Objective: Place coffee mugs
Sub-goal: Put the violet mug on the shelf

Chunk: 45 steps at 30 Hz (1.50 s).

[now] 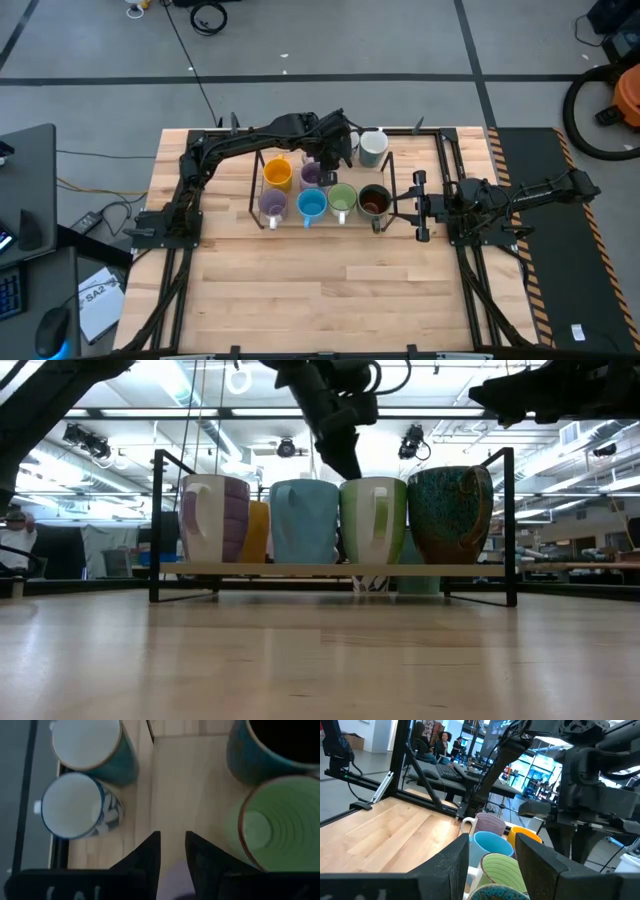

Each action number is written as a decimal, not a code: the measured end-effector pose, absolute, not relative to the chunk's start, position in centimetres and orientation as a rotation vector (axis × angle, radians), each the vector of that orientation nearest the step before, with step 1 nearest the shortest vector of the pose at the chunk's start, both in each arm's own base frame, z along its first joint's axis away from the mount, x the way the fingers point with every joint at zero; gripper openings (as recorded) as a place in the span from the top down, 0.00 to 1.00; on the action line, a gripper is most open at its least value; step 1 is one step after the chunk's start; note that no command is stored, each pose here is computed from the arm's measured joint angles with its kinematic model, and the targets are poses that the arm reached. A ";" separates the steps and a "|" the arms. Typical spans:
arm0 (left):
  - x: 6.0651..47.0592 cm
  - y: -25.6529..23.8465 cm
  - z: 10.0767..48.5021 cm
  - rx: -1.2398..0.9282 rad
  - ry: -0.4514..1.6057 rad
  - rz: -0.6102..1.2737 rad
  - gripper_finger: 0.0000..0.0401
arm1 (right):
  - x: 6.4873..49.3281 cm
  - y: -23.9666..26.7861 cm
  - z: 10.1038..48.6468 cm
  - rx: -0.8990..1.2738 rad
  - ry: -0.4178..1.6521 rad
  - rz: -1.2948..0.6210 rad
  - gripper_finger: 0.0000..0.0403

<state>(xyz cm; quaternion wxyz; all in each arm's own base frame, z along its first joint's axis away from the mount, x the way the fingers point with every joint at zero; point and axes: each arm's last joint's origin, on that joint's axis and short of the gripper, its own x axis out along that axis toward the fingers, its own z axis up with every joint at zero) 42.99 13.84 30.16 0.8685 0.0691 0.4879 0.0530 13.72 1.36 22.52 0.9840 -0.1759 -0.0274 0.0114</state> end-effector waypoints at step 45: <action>42.1 15.2 27.0 0.083 1.105 0.100 0.76 | 13.7 1.3 22.6 -0.354 -0.060 0.021 0.59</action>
